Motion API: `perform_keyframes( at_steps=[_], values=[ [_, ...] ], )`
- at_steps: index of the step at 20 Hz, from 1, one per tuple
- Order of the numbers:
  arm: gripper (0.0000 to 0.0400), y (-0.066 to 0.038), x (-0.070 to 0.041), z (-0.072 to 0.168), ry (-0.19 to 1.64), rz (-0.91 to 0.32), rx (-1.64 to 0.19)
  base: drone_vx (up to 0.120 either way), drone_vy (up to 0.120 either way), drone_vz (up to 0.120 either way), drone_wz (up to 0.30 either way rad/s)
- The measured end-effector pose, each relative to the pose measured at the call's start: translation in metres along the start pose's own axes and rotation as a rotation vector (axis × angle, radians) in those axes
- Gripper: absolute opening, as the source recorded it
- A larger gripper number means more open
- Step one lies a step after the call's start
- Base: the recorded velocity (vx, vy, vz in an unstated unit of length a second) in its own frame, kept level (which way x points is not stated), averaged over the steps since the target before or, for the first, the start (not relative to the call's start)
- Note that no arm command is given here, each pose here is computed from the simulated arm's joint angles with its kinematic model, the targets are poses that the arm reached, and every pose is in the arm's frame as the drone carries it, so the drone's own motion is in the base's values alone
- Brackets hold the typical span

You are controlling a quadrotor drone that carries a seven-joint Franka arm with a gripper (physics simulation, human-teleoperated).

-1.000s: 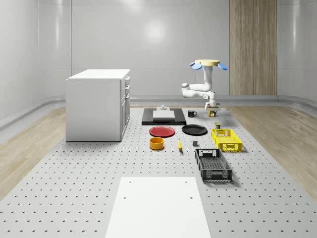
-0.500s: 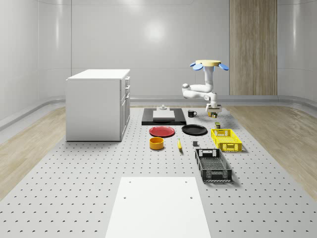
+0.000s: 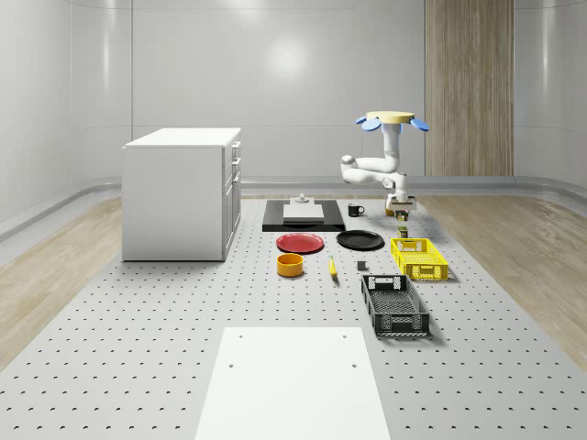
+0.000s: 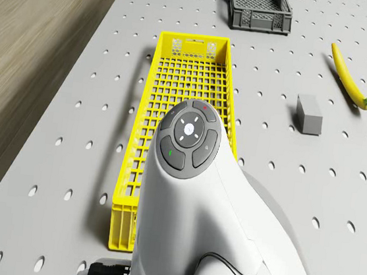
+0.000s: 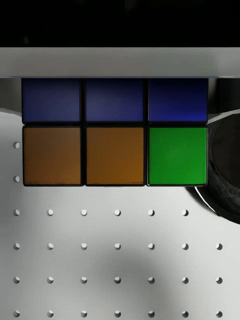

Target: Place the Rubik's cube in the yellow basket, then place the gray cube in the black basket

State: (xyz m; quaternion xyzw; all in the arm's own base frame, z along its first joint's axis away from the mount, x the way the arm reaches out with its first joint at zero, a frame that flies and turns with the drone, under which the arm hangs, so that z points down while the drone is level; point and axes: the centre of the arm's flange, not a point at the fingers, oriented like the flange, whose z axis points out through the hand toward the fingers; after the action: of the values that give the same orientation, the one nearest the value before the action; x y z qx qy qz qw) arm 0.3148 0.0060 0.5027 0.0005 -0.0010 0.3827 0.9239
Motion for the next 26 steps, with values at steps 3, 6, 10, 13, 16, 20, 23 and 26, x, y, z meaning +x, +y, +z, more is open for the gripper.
perform_keyframes(
  at_steps=[3, 6, 10, 13, 16, 20, 23, 26],
  values=[
    [0.0325, 0.0, 0.0, 0.0, 0.0, 0.0, 0.0, 0.12, 0.0, 0.0, 0.0],
    [0.0325, 0.0, 0.0, 0.0, 0.0, 0.0, 0.0, 0.12, 0.0, 0.0, 0.0],
    [0.0325, 0.0, 0.0, 0.0, 0.0, 0.0, 0.0, 0.12, 0.0, 0.0, 0.0],
    [0.0325, 0.0, 0.0, 0.0, 0.0, 0.0, 0.0, 0.12, 0.0, 0.0, 0.0],
    [0.0325, 0.0, 0.0, 0.0, 0.0, 0.0, 0.0, 0.12, 0.0, 0.0, 0.0],
    [0.0325, 0.0, 0.0, 0.0, 0.0, 0.0, 0.0, 0.12, 0.0, 0.0, 0.0],
    [0.0325, 0.0, 0.0, 0.0, 0.0, 0.0, 0.0, 0.12, 0.0, 0.0, 0.0],
    [0.0325, 0.0, 0.0, 0.0, 0.0, 0.0, 0.0, 0.12, 0.0, 0.0, 0.0]
  ],
)
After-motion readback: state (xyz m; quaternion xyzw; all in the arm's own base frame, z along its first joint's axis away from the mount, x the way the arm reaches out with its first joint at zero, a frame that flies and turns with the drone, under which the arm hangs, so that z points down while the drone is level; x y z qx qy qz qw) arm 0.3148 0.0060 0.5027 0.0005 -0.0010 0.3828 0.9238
